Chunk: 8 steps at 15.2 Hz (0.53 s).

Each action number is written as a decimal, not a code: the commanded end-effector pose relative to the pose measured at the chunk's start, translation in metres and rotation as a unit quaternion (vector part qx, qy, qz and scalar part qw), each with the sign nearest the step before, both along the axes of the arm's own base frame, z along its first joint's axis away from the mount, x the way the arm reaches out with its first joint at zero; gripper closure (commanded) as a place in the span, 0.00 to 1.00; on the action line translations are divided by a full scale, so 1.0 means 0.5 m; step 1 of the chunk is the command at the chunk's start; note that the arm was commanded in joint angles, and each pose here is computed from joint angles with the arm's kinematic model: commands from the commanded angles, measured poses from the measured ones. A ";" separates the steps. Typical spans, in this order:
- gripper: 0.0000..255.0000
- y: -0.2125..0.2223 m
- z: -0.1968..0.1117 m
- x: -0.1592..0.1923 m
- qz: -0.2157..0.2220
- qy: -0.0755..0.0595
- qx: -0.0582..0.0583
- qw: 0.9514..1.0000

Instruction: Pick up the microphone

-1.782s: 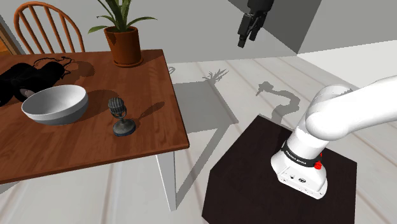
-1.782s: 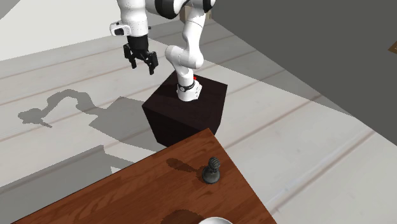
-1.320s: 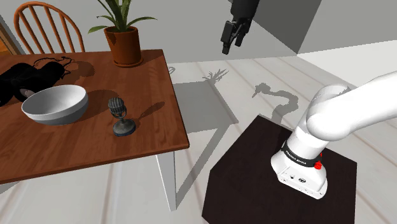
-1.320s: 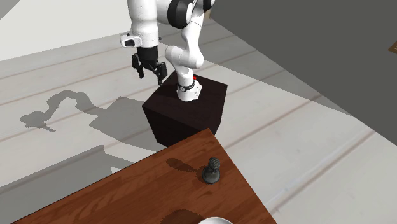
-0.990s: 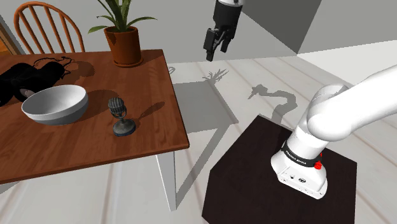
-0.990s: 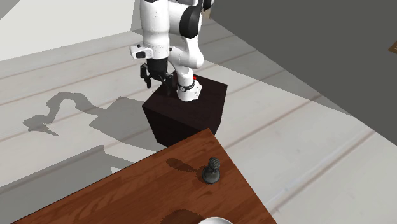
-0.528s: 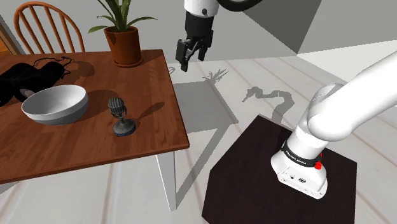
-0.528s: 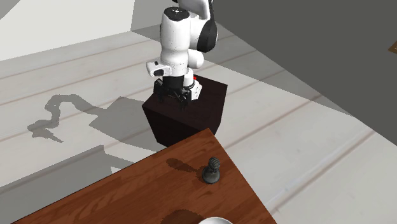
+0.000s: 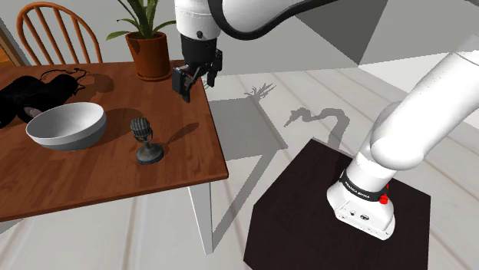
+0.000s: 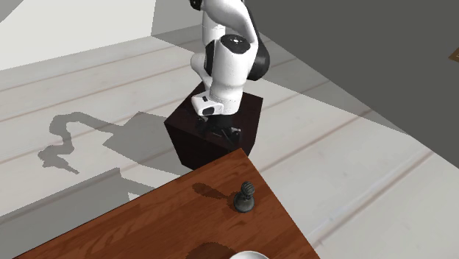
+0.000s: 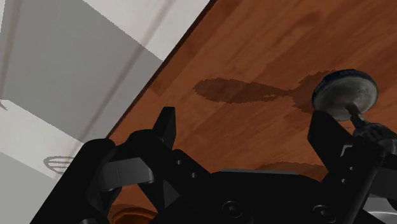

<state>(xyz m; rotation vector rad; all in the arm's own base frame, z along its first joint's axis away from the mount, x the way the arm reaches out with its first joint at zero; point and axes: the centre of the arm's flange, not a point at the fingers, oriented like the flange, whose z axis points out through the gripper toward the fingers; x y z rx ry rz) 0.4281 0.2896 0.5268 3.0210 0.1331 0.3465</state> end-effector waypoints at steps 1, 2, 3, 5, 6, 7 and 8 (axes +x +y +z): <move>0.00 0.054 -0.012 0.018 0.001 -0.004 -0.001 1.000; 0.00 0.077 -0.019 0.027 0.002 -0.006 -0.002 1.000; 0.00 0.101 -0.026 0.036 0.003 -0.008 -0.003 1.000; 0.00 0.149 -0.039 0.053 0.005 -0.012 -0.004 1.000; 0.00 0.173 -0.046 0.062 0.006 -0.014 -0.005 1.000; 0.00 0.197 -0.053 0.071 0.007 -0.016 -0.006 1.000; 0.00 0.221 -0.060 0.079 0.008 -0.018 -0.007 1.000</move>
